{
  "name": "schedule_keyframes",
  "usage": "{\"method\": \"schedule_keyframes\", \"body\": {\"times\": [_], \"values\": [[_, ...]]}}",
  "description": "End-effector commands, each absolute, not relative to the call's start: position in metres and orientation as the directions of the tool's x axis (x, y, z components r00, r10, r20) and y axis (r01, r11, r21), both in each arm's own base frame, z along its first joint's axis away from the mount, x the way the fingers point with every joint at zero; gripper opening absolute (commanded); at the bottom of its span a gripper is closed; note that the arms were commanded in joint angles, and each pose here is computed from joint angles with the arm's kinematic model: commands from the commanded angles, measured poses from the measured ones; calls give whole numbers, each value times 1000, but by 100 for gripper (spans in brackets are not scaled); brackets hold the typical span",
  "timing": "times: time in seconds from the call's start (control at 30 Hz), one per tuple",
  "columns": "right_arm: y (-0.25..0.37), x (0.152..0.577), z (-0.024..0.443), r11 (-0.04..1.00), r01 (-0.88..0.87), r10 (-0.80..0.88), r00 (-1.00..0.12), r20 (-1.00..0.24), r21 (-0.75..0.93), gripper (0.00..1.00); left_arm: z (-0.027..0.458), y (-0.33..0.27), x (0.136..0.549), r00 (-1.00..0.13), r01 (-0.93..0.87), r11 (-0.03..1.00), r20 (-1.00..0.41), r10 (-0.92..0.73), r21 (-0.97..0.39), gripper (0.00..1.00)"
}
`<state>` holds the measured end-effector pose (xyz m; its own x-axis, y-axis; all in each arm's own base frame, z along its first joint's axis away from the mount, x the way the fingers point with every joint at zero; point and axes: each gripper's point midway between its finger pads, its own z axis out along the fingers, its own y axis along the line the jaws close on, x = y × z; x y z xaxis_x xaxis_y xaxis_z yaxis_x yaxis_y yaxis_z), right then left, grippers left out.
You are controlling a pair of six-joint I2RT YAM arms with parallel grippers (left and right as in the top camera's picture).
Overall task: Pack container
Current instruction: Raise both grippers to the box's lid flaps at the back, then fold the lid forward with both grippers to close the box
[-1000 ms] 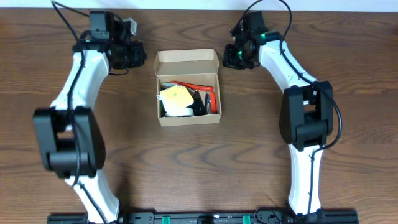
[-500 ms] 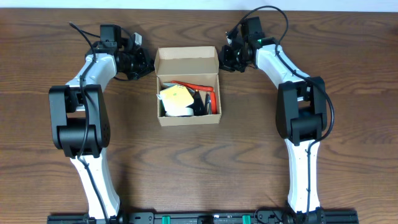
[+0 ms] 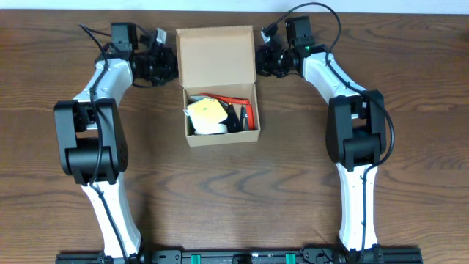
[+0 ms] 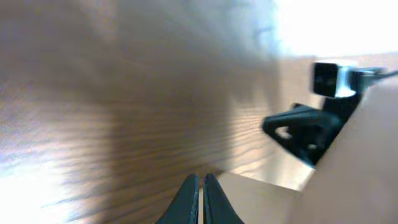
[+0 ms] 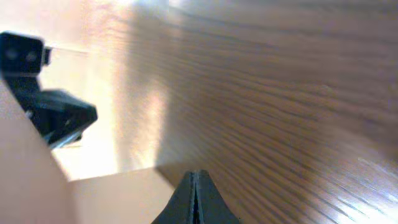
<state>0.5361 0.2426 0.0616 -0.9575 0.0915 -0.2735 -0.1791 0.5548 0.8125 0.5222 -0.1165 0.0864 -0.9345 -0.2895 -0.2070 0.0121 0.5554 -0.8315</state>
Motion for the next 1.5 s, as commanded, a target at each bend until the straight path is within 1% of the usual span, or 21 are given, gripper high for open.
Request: {"method": "schedule_keyframes", "body": {"times": [0.0, 0.1, 0.4, 0.57, 0.67, 0.77, 0.87, 1.03, 1.23, 1.47], "values": [[248, 532, 85, 431, -224, 58, -960, -274, 874, 1, 116, -130, 529, -936, 120, 482, -261, -236, -868, 6], [248, 535, 99, 403, -272, 46, -947, -316, 874, 2, 131, -131, 531, -928, 157, 473, -293, -229, -867, 6], [247, 533, 155, 396, -444, 13, -872, -489, 804, 1, 174, -132, 525, -888, 284, 491, -419, -191, -824, 6], [240, 525, 181, 458, -497, -14, -833, -553, 737, 1, 202, -132, 509, -858, 363, 519, -495, -139, -774, 5], [239, 509, 189, 505, -520, -70, -820, -568, 689, 1, 210, -133, 491, -850, 390, 566, -520, -82, -727, 6], [237, 488, 183, 591, -525, -155, -820, -552, 613, 1, 201, -133, 468, -864, 385, 654, -503, 8, -651, 6], [233, 465, 175, 667, -530, -252, -822, -511, 523, 1, 186, -134, 439, -888, 379, 732, -444, 117, -566, 6], [223, 435, 173, 742, -541, -361, -820, -445, 395, 1, 175, -135, 401, -910, 381, 800, -339, 238, -463, 6], [220, 415, 190, 769, -547, -393, -813, -429, 332, 1, 169, -132, 377, -925, 366, 843, -249, 286, -395, 6], [224, 385, 170, 766, -534, -437, -841, -320, 358, 1, 145, -131, 359, -939, 342, 852, -168, 299, -397, 6]]}}
